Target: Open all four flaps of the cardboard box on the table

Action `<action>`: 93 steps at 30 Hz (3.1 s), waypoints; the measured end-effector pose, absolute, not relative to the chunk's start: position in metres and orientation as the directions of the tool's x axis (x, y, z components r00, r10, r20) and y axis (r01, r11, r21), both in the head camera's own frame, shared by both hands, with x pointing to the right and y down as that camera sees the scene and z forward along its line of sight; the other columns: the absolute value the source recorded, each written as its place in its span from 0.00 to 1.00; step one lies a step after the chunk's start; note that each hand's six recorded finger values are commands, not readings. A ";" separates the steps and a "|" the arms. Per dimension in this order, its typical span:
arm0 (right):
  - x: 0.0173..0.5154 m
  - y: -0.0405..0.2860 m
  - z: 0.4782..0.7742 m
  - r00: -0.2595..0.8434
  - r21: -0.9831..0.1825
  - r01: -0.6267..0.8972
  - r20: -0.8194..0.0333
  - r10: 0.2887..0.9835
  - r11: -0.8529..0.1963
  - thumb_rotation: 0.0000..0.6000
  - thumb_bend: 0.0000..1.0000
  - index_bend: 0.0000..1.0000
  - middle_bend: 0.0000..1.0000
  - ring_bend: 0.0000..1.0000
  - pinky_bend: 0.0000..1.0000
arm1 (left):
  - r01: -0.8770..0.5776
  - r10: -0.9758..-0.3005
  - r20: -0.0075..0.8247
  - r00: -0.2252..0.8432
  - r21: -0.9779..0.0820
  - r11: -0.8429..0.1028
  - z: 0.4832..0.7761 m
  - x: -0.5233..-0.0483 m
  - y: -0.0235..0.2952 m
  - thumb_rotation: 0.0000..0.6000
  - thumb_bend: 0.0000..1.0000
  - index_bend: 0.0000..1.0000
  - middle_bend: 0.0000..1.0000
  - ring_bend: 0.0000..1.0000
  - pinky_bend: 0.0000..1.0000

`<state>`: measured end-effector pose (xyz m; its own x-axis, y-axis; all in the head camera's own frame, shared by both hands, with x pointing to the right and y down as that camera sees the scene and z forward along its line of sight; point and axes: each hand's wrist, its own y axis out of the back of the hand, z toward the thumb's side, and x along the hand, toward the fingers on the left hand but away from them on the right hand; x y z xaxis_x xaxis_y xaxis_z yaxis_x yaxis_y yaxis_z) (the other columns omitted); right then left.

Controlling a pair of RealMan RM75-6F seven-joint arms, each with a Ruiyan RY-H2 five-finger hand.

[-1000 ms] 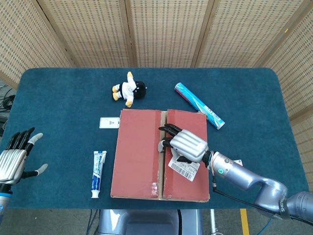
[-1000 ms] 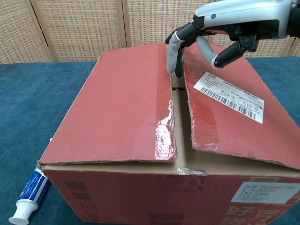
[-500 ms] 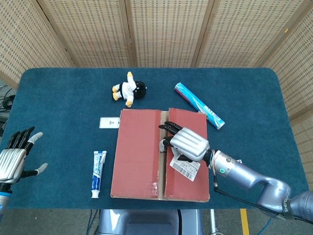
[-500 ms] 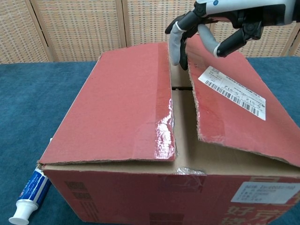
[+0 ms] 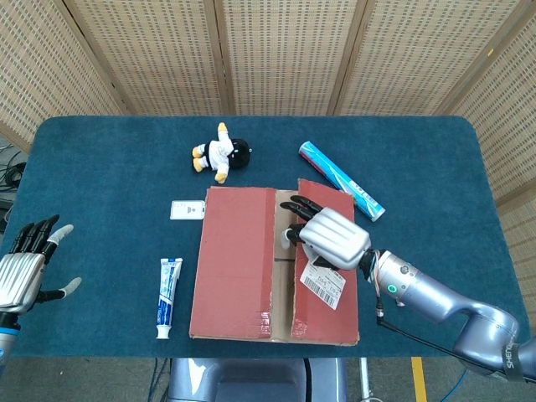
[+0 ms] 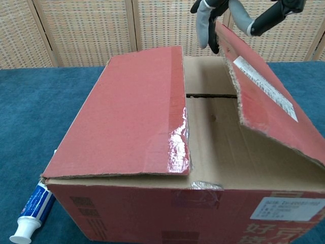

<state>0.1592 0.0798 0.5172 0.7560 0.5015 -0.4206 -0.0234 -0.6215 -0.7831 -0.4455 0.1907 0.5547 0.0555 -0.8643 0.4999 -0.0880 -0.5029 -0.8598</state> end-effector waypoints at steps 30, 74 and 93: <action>0.231 0.049 0.479 0.623 -0.854 -0.084 -0.447 0.642 -0.513 1.00 1.00 0.40 0.50 0.10 0.00 | -0.072 -0.868 0.491 0.073 -0.866 -0.495 0.552 -0.437 0.186 0.85 0.24 0.11 0.00 0.00 0.00; 0.323 0.051 0.477 0.428 -0.875 0.032 -0.425 0.798 -0.484 1.00 1.00 0.30 0.27 0.01 0.00 | -0.052 -0.854 0.452 0.258 -0.876 -0.479 0.537 -0.400 0.163 0.86 0.16 0.11 0.00 0.00 0.00; 0.349 0.093 0.516 0.246 -0.905 0.072 -0.392 0.887 -0.420 1.00 0.98 0.09 0.06 0.00 0.00 | -0.044 -0.604 0.427 0.673 -0.792 -0.609 0.514 -0.303 0.096 0.75 0.05 0.11 0.00 0.00 0.00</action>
